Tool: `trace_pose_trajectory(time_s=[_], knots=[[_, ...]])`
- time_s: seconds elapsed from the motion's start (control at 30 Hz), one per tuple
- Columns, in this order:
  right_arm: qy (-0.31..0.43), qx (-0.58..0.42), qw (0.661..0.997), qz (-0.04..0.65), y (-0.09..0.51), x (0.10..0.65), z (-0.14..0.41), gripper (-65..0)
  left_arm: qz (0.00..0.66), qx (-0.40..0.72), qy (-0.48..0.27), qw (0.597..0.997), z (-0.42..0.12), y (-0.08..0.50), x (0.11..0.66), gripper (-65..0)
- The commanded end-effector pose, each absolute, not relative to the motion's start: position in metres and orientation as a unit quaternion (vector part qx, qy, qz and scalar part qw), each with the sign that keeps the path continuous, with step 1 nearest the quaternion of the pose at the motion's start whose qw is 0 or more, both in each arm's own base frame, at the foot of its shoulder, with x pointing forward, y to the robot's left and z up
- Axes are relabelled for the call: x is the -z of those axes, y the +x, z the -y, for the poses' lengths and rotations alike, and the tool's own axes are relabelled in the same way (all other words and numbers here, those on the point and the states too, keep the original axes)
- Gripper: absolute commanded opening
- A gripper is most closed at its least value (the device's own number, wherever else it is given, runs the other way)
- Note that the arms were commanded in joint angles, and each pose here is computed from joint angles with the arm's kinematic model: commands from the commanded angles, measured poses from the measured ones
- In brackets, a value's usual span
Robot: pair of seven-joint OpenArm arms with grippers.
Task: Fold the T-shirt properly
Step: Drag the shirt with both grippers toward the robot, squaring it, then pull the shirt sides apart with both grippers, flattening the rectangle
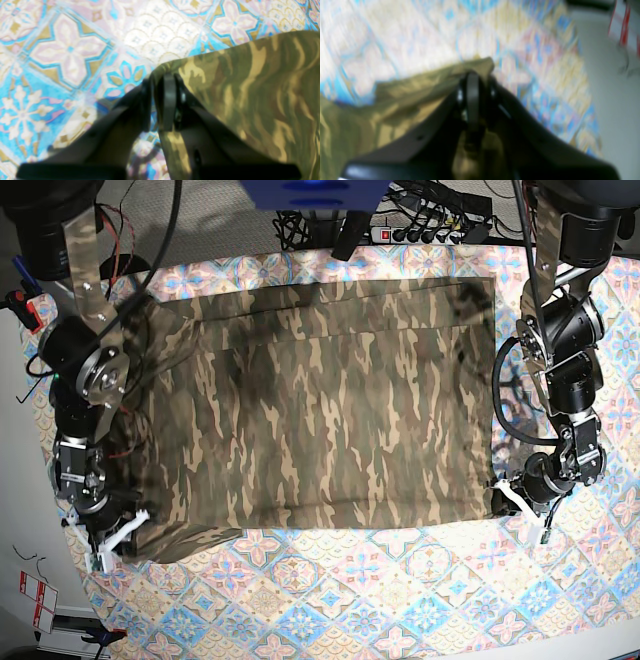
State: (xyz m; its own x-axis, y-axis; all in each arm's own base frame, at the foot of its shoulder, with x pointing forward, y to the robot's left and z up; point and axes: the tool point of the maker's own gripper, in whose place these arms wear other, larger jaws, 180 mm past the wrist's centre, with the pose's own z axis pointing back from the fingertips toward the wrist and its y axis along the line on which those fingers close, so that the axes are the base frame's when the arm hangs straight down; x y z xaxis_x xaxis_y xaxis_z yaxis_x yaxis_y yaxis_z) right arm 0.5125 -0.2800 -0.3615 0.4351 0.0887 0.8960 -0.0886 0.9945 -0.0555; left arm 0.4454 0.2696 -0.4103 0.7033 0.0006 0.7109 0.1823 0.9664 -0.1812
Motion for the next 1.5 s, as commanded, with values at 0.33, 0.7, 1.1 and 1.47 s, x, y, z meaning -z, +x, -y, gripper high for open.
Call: trace_pose_trajectory(time_s=[0.33, 0.7, 1.1, 1.47], knots=[[-0.021, 0.006, 0.806, 0.592, 0.541, 0.306, 0.303, -61.5, 0.435, 0.053, -0.100, 0.893, -0.289, 0.484, 0.353, -58.6], [-0.050, -0.002, 0.815, 0.577, 0.507, 0.339, 0.321, -61.6, 0.392, 0.049, -0.104, 0.913, -0.288, 0.460, 0.384, -58.6], [-0.069, -0.015, 0.822, 0.565, 0.488, 0.355, 0.326, -61.6, 0.447, 0.061, -0.153, 0.879, -0.227, 0.491, 0.369, -24.3], [-0.050, -0.027, 0.834, 0.548, 0.473, 0.376, 0.319, -61.6, 0.445, 0.064, -0.209, 0.868, -0.176, 0.474, 0.412, -19.5]])
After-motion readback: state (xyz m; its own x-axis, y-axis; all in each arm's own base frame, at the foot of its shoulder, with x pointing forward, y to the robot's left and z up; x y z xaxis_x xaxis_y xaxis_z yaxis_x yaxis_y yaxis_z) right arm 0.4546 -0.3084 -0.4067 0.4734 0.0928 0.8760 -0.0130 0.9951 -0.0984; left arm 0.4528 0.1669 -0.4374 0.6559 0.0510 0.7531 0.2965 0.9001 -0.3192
